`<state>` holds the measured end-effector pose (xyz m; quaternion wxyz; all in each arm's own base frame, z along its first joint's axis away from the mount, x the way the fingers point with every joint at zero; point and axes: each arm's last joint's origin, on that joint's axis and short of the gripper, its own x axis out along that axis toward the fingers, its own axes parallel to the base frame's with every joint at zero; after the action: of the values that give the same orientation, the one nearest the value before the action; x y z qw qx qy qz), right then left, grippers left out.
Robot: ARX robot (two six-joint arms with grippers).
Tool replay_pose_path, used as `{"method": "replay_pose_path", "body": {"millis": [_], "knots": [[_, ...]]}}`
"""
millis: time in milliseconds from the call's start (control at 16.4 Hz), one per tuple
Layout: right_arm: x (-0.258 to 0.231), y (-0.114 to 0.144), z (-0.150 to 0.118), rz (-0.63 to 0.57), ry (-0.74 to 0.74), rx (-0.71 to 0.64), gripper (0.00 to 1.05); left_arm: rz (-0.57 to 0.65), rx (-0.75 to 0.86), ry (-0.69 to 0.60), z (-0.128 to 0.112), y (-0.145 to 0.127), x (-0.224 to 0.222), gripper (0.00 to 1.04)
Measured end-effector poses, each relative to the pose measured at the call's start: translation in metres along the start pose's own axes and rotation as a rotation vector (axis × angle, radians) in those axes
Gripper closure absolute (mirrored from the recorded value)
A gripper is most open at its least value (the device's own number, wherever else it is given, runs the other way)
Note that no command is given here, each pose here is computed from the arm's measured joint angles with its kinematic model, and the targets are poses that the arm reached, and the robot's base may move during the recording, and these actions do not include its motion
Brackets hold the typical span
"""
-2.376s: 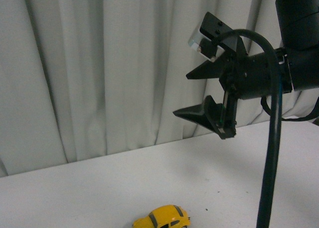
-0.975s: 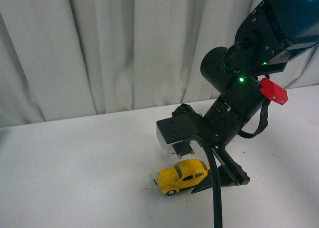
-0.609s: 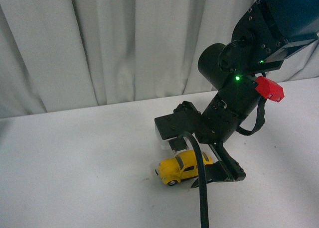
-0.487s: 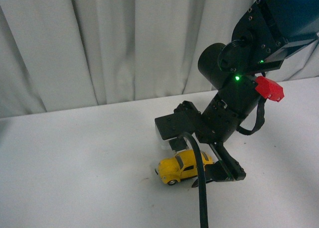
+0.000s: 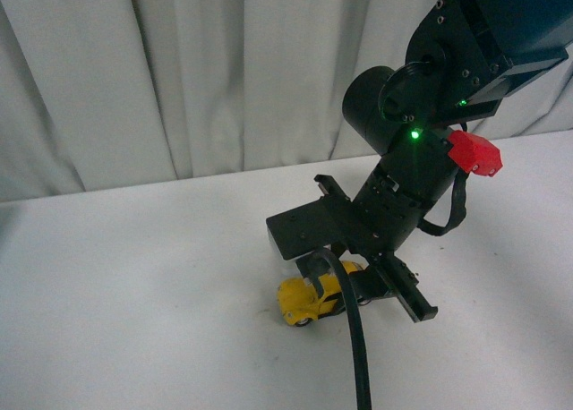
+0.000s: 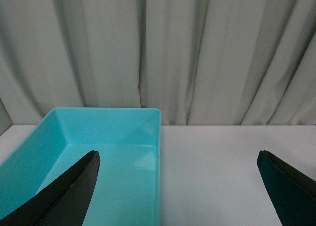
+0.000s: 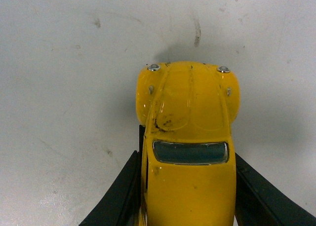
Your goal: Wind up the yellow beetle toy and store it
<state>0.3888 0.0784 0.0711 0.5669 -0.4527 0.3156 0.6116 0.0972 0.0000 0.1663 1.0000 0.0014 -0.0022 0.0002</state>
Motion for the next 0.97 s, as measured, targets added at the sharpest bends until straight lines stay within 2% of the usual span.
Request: {"method": "replay_pose_path", "body": {"millis": [487,975], "knots": [[-0.002,0.005,-0.012,-0.015,0.001,0.092,0.62,0.0,0.0,0.0,0.0,0.0,0.0,0.07],[-0.002,0.007,-0.021,-0.034,-0.027,0.106,0.62,0.0,0.0,0.0,0.0,0.0,0.0,0.07]]}}
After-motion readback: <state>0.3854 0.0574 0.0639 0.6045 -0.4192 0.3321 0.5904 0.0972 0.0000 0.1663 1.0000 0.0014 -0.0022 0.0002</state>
